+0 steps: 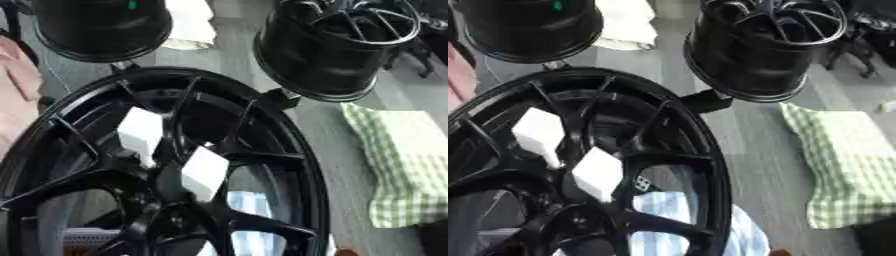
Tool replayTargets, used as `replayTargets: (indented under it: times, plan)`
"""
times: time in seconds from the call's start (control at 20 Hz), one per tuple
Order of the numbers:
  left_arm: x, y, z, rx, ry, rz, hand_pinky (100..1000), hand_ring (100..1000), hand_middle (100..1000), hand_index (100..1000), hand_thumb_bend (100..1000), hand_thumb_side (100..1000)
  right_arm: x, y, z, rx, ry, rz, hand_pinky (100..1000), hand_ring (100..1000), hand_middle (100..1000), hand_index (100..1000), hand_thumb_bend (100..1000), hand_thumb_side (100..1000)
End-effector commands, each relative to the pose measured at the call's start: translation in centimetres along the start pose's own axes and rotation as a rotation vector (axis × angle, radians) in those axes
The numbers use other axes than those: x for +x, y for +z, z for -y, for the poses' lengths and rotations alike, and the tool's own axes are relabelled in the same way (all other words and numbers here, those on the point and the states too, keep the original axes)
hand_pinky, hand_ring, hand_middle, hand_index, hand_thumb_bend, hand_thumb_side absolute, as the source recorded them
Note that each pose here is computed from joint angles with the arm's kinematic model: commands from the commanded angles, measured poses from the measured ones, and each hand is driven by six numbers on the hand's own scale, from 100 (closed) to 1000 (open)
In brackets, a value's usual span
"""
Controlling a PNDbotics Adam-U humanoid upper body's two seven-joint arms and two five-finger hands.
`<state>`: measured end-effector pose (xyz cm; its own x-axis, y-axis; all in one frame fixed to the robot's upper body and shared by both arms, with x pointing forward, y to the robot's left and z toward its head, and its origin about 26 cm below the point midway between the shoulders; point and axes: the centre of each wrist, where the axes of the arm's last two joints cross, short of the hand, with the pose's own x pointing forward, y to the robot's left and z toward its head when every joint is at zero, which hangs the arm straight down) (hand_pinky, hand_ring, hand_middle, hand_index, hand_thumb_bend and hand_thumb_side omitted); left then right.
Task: Pull the pin out of the wheel hub.
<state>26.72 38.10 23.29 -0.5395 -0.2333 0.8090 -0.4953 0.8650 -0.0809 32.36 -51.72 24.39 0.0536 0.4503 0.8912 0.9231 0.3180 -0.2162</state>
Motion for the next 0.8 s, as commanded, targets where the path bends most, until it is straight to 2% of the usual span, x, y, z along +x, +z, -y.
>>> replayTargets:
  times: [0.05, 0.2, 0.35, 0.55, 0.8]
  plan:
    - [0.8, -0.3, -0.1, -0.009, -0.007, 0.027, 803, 765, 687, 801, 337, 669, 1.4, -1.0, 1.0, -0.034, -0.016, 0.015, 861, 874, 834, 858, 100, 541]
    - [0.8, -0.3, -0.1, -0.006, -0.008, 0.025, 803, 765, 687, 801, 337, 667, 2.2, -0.7, 0.9, -0.034, -0.070, 0.021, 838, 840, 800, 831, 100, 604]
    - [0.8, -0.3, -0.1, -0.008, -0.009, 0.028, 802, 764, 687, 801, 336, 666, 4.4, 0.4, 0.4, -0.017, -0.169, 0.089, 828, 802, 754, 786, 100, 672]
    - [0.9, -0.4, 0.1, -0.020, -0.005, 0.036, 802, 764, 687, 801, 336, 665, 8.7, 3.3, -0.4, 0.084, -0.295, 0.265, 828, 768, 694, 754, 100, 684]
    - [1.1, -0.5, 0.4, -0.034, -0.002, 0.045, 801, 763, 687, 801, 337, 663, 13.9, 7.7, -1.0, 0.245, -0.385, 0.471, 826, 750, 662, 738, 100, 623]
